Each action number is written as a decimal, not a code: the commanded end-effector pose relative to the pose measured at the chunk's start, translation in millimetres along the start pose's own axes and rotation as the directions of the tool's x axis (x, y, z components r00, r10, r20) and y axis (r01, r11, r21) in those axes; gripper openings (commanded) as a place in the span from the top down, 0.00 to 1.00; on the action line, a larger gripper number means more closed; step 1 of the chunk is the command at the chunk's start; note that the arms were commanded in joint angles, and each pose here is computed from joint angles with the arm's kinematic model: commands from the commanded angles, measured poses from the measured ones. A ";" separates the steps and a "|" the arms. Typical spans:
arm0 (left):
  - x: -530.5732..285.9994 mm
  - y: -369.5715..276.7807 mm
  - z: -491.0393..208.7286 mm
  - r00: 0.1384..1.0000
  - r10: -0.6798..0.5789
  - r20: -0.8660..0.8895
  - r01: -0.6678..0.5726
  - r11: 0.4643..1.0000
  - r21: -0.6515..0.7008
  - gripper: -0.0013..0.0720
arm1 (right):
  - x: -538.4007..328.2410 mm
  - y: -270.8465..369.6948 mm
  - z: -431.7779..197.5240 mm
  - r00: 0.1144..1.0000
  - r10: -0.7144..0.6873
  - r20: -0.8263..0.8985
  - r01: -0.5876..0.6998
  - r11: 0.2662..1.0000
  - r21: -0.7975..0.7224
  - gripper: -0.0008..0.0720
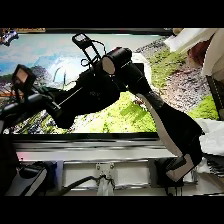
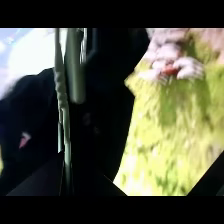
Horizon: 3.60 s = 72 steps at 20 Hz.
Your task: Fold the clothes and pants, and hang the long-sleeved shirts on hangers.
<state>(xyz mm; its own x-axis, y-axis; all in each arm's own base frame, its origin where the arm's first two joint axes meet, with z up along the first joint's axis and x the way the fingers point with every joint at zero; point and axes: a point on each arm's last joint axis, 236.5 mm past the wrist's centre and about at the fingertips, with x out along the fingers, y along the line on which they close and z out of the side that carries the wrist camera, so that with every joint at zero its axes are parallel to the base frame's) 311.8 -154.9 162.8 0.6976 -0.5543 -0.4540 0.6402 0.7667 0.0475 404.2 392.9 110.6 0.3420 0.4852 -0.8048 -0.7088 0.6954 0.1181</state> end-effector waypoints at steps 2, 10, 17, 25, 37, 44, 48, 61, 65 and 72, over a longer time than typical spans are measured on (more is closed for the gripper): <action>37.0 40.3 -30.0 0.997 0.041 0.067 -0.009 0.909 -0.417 0.97 | -19.5 3.2 6.7 1.000 0.000 0.029 0.000 1.000 -0.007 0.96; 8.2 42.5 43.2 0.654 -0.180 0.735 0.684 0.557 -0.471 0.97 | -76.3 11.8 11.0 0.998 0.002 0.068 0.001 0.999 -0.042 0.96; 45.9 33.1 26.7 0.499 -0.281 0.820 0.853 0.326 -0.407 0.97 | -106.8 33.6 0.1 0.997 0.070 0.044 -0.068 0.997 -0.042 0.96; 69.2 -27.3 61.4 0.299 -0.587 0.752 0.952 0.240 -0.191 0.97 | -133.4 62.1 -18.8 0.996 0.091 -0.005 -0.091 0.990 -0.103 0.96; 63.9 -50.3 65.3 0.177 -0.679 0.712 0.984 0.144 -0.107 0.97 | -231.3 15.2 4.0 0.963 -0.141 0.231 0.208 0.931 -0.301 0.43; 63.3 -85.8 68.0 0.122 -0.717 0.687 0.992 0.064 -0.109 0.97 | -247.0 -63.8 -24.1 0.948 -0.267 0.176 0.319 0.820 -0.475 0.08; 63.2 -86.6 68.1 0.121 -0.717 0.686 0.992 0.063 -0.109 0.97 | -199.1 -53.2 -57.5 0.995 -0.087 0.054 0.102 0.896 -0.432 0.07; 63.4 -86.3 67.9 0.121 -0.717 0.686 0.992 0.063 -0.109 0.97 | -204.3 -71.6 -37.7 0.972 -0.162 0.168 0.219 0.883 -0.415 0.08; 63.4 -86.3 67.9 0.121 -0.717 0.686 0.992 0.063 -0.109 0.97 | -229.5 -92.6 -25.6 0.949 -0.208 0.238 0.275 0.914 -0.299 0.11; 64.7 -85.9 67.0 0.123 -0.716 0.687 0.992 0.063 -0.113 0.97 | -240.9 -18.7 -41.1 0.973 0.099 0.210 -0.031 0.951 -0.308 0.11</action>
<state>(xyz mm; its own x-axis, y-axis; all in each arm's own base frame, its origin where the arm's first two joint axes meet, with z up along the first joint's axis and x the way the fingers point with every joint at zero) 323.2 -278.0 189.4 -0.1519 -0.8394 0.5218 0.6960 -0.4657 -0.5465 341.5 225.7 278.3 0.5132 0.5734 -0.6387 -0.8150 0.5589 -0.1532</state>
